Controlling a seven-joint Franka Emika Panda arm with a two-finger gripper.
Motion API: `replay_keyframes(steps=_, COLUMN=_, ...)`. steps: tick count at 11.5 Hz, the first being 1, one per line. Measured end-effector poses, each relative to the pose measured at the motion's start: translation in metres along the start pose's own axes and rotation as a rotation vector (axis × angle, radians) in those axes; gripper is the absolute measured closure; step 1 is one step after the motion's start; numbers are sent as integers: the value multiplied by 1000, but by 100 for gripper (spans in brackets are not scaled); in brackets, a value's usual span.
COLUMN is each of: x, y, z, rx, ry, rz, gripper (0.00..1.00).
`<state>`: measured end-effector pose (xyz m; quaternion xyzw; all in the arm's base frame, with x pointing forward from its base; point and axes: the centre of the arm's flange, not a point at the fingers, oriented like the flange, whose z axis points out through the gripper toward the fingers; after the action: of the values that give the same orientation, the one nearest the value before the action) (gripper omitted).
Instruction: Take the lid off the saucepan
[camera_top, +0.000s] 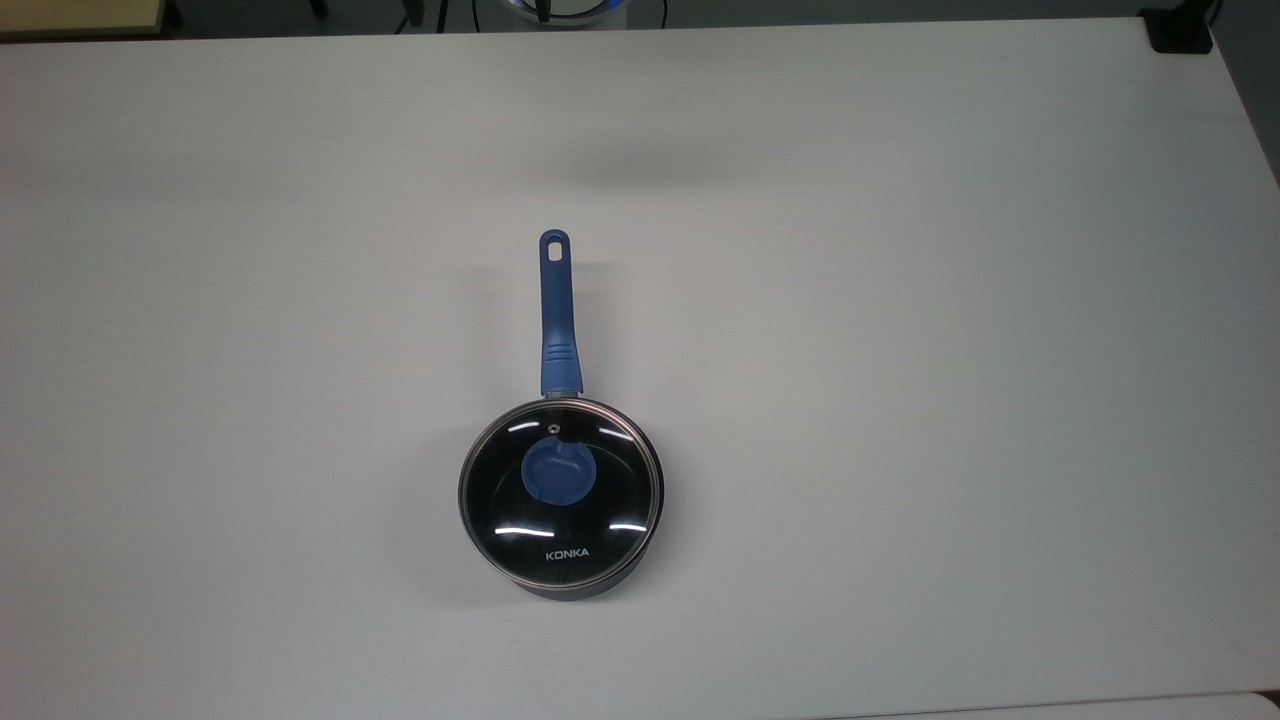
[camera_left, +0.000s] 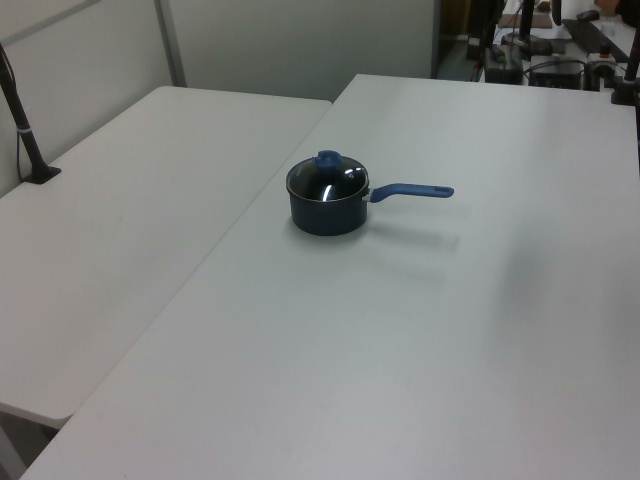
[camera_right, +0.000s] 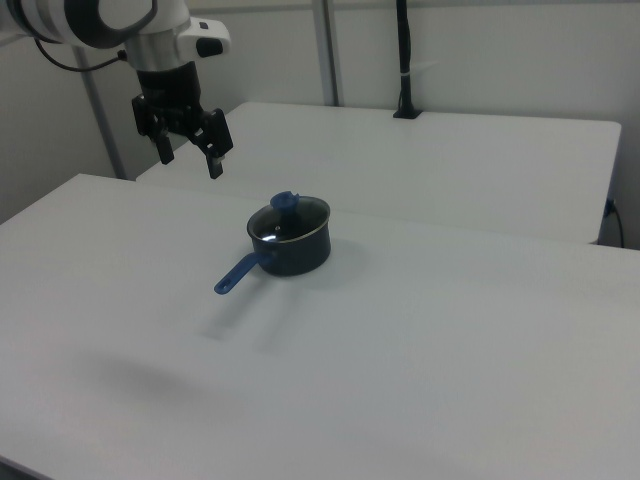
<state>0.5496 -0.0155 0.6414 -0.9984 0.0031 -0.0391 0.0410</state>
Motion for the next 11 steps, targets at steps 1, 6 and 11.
replay_keyframes(steps=1, x=0, y=0, z=0, rx=0, ry=0, rz=0, gripper=0)
replay_keyframes(steps=6, x=-1, y=1, z=10, rx=-2, ry=-21, rz=0, gripper=0)
replay_keyframes(steps=11, x=18, y=-9, z=15, rx=-20, ry=104, rz=9, gripper=0)
